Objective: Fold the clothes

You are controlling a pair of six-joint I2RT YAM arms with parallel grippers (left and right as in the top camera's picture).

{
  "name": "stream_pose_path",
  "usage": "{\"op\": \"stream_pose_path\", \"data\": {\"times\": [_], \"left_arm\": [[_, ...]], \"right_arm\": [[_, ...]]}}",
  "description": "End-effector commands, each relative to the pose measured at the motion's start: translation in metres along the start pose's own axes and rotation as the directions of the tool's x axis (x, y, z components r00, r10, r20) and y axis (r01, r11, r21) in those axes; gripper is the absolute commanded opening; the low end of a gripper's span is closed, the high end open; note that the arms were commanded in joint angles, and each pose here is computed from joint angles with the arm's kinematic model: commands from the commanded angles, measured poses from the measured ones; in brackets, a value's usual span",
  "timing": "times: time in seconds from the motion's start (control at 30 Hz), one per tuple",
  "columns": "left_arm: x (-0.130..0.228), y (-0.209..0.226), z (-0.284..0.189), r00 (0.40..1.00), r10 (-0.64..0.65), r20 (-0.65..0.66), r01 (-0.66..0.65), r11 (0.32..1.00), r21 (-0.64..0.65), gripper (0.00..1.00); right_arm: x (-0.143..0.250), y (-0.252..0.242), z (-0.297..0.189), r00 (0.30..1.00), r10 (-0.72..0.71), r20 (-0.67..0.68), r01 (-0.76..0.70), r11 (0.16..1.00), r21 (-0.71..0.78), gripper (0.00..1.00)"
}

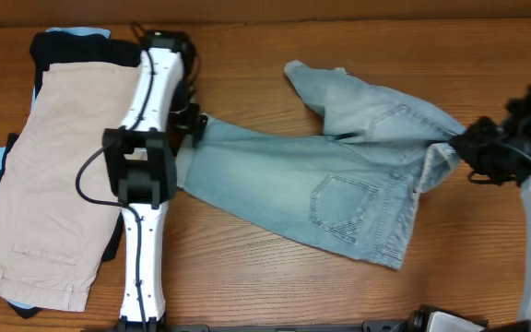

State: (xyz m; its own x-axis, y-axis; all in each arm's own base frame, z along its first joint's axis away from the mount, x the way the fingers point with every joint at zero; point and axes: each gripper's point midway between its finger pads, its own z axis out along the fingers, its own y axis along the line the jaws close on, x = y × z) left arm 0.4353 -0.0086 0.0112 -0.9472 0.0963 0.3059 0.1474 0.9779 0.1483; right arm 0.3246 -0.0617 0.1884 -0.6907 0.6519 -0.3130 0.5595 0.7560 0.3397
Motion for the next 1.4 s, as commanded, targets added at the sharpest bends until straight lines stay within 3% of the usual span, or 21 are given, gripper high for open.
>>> {"op": "stream_pose_path", "data": {"times": [0.0,0.13,0.33,0.67,0.9,1.13,1.17,1.27,1.37], "left_arm": [[0.002,0.002,0.015,0.999,0.022,-0.046,-0.024,0.998,-0.052,1.00],[0.000,-0.013,0.012,0.996,0.075,-0.039,-0.078,0.995,-0.062,1.00],[-0.015,-0.048,0.006,0.985,0.172,0.029,-0.169,0.981,-0.091,1.00],[-0.046,-0.093,-0.046,0.944,0.183,0.274,-0.190,0.982,-0.003,1.00],[-0.055,-0.097,-0.112,0.873,0.163,0.460,-0.201,0.979,0.034,1.00],[-0.070,-0.141,-0.145,0.740,0.275,0.613,-0.407,0.910,0.082,1.00],[-0.072,-0.151,-0.150,0.711,0.293,0.639,-0.443,0.893,0.083,1.00],[-0.081,-0.184,-0.169,0.598,0.348,0.722,-0.547,0.836,0.050,1.00],[-0.092,-0.215,-0.186,0.481,0.379,0.790,-0.607,0.794,-0.012,1.00]], "right_arm": [[0.008,0.006,0.024,0.998,-0.014,-0.060,0.016,0.999,0.040,0.07],[0.011,-0.002,0.047,0.993,0.006,-0.114,0.003,0.997,0.081,0.07],[-0.017,-0.039,0.047,0.994,0.095,-0.048,-0.088,0.987,0.136,0.07],[-0.012,-0.022,0.048,0.995,-0.051,-0.090,0.054,0.998,0.034,0.06],[-0.018,-0.036,0.047,0.998,0.027,-0.056,-0.021,0.994,0.108,0.12],[-0.047,-0.074,0.039,0.972,0.226,0.066,-0.234,0.960,0.152,0.13],[-0.051,-0.076,0.038,0.968,0.240,0.075,-0.248,0.958,0.142,0.16],[-0.055,-0.070,0.037,0.968,0.246,0.059,-0.249,0.967,0.059,0.47],[-0.055,-0.060,0.037,0.979,0.200,0.038,-0.200,0.980,0.003,0.71]]}}
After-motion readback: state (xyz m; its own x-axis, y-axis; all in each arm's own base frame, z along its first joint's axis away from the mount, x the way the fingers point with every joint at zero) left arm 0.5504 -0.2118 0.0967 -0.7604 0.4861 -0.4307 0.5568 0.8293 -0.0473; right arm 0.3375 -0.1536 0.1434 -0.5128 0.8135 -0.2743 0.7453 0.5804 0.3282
